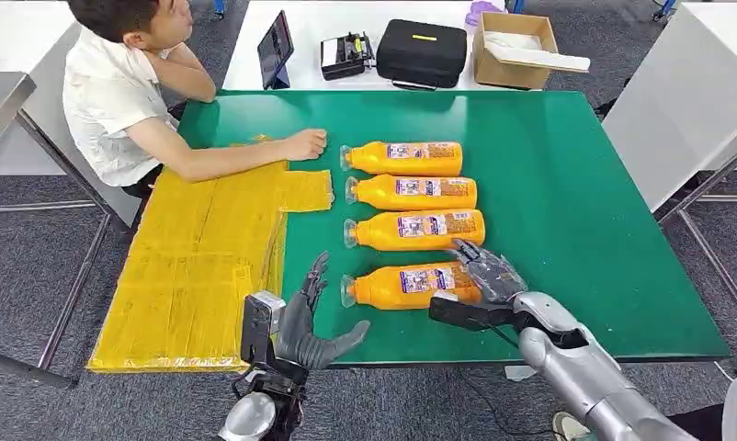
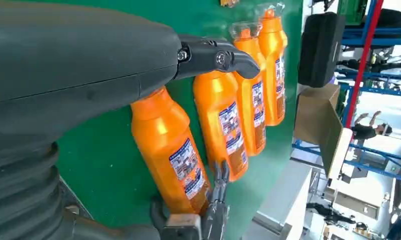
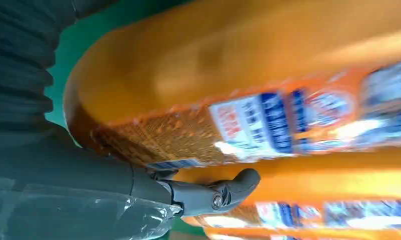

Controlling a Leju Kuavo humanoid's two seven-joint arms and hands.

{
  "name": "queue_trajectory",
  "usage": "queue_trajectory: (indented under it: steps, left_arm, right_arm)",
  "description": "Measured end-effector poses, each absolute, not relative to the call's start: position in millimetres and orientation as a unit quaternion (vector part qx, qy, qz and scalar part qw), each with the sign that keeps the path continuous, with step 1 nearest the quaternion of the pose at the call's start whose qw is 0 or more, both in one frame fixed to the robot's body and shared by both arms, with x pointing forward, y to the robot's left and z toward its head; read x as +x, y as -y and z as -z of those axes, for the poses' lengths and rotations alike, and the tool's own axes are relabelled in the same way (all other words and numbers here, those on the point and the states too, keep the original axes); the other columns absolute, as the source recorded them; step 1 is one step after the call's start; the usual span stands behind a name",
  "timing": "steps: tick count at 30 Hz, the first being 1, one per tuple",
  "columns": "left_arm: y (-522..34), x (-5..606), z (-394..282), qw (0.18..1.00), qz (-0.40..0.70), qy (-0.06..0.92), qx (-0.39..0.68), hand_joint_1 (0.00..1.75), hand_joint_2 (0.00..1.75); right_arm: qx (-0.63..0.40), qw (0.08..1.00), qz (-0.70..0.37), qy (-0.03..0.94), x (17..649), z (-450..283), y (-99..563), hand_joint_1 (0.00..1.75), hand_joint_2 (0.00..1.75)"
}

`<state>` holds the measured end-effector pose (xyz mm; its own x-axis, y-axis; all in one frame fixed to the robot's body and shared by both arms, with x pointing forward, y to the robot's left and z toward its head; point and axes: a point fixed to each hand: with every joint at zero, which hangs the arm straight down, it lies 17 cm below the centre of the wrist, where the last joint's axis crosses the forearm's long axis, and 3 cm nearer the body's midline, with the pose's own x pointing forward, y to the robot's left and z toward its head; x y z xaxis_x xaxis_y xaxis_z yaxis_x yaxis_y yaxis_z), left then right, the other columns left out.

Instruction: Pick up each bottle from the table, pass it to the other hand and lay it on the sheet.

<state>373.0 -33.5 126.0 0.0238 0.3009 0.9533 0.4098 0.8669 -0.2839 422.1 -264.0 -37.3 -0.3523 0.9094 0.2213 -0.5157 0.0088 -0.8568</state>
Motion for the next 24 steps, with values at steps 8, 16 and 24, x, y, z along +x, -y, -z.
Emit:
queue_trajectory:
  steps: [8,16,24]
  left_arm:
    - [39,371,-128,0.666,0.046,0.697,-0.261,0.00,1.75]
    - [41,370,-127,0.665,0.050,0.697,-0.261,0.00,1.75]
    - [41,372,-127,0.664,0.054,0.700,-0.259,0.00,1.75]
  right_arm:
    - [-0.175,0.550,-0.694,0.431,415,47,286,1.75,1.75]
    - [-0.163,0.552,-0.700,0.423,411,48,296,1.75,1.75]
    - [-0.156,0.550,-0.695,0.435,410,47,289,1.75,1.75]
